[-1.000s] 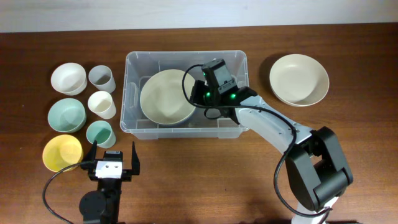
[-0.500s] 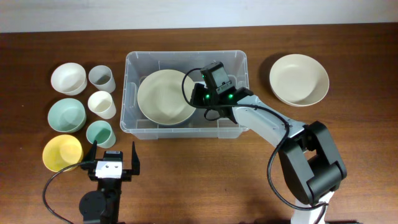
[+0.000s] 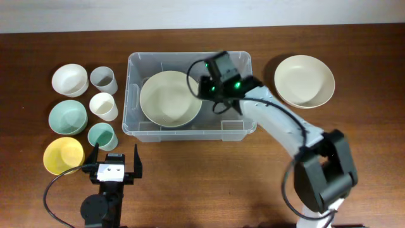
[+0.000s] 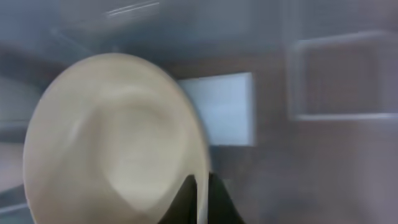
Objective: Pack container
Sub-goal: 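Settle the cream bowl into the teal bowl and open the right gripper, then withdraw the right gripper and move it to the remaining cream bowl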
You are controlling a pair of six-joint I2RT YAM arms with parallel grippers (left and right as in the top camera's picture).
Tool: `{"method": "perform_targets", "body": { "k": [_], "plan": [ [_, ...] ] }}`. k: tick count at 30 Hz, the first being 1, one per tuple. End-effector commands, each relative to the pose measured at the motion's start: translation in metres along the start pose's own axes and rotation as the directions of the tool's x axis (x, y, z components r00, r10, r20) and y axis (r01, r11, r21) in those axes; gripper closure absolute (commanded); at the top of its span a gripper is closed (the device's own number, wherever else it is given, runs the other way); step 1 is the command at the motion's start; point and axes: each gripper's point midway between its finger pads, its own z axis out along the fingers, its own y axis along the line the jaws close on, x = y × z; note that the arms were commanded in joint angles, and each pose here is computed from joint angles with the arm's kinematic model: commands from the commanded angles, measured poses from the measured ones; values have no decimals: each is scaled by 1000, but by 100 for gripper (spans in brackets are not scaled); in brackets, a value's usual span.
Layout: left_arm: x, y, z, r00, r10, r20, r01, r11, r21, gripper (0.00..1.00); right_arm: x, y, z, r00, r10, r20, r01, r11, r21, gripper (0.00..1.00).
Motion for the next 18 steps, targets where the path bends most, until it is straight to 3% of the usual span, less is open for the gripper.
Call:
{"method": "perform_targets", "body": {
  "k": [1, 3, 4, 5, 6, 7, 9, 10, 13, 18],
  "plan": [
    [2, 1, 0, 1000, -9, -1, 9, 1000, -8, 0, -100, -21, -110, 950, 5, 313, -58, 986, 158, 96],
    [1, 1, 0, 1000, -9, -1, 9, 1000, -8, 0, -121, -39, -147, 930, 32, 365, -111, 974, 199, 92],
    [2, 1, 0, 1000, -9, -1, 9, 1000, -8, 0, -132, -51, -167, 919, 49, 390, -142, 967, 214, 82],
    [2, 1, 0, 1000, -9, -1, 9, 1000, -8, 0, -143, -69, -191, 906, 76, 417, -186, 955, 229, 59],
    [1, 1, 0, 1000, -9, -1, 9, 1000, -8, 0, -149, -84, -207, 897, 98, 432, -220, 945, 242, 50],
    [1, 1, 0, 1000, -9, -1, 9, 1000, -8, 0, -153, -100, -219, 888, 118, 444, -253, 932, 258, 30],
    [2, 1, 0, 1000, -9, -1, 9, 1000, -8, 0, -155, -140, -240, 872, 168, 461, -332, 894, 302, 5],
    [1, 1, 0, 1000, -9, -1, 9, 1000, -8, 0, -154, -161, -245, 863, 199, 463, -375, 868, 325, 1],
    [1, 1, 0, 1000, -9, 0, 9, 1000, -8, 0, -135, -232, -255, 829, 341, 443, -522, 755, 396, 1],
    [2, 1, 0, 1000, -9, -1, 9, 1000, -8, 0, -88, -308, -229, 770, 563, 302, -637, 640, 429, 1]
  ]
}}
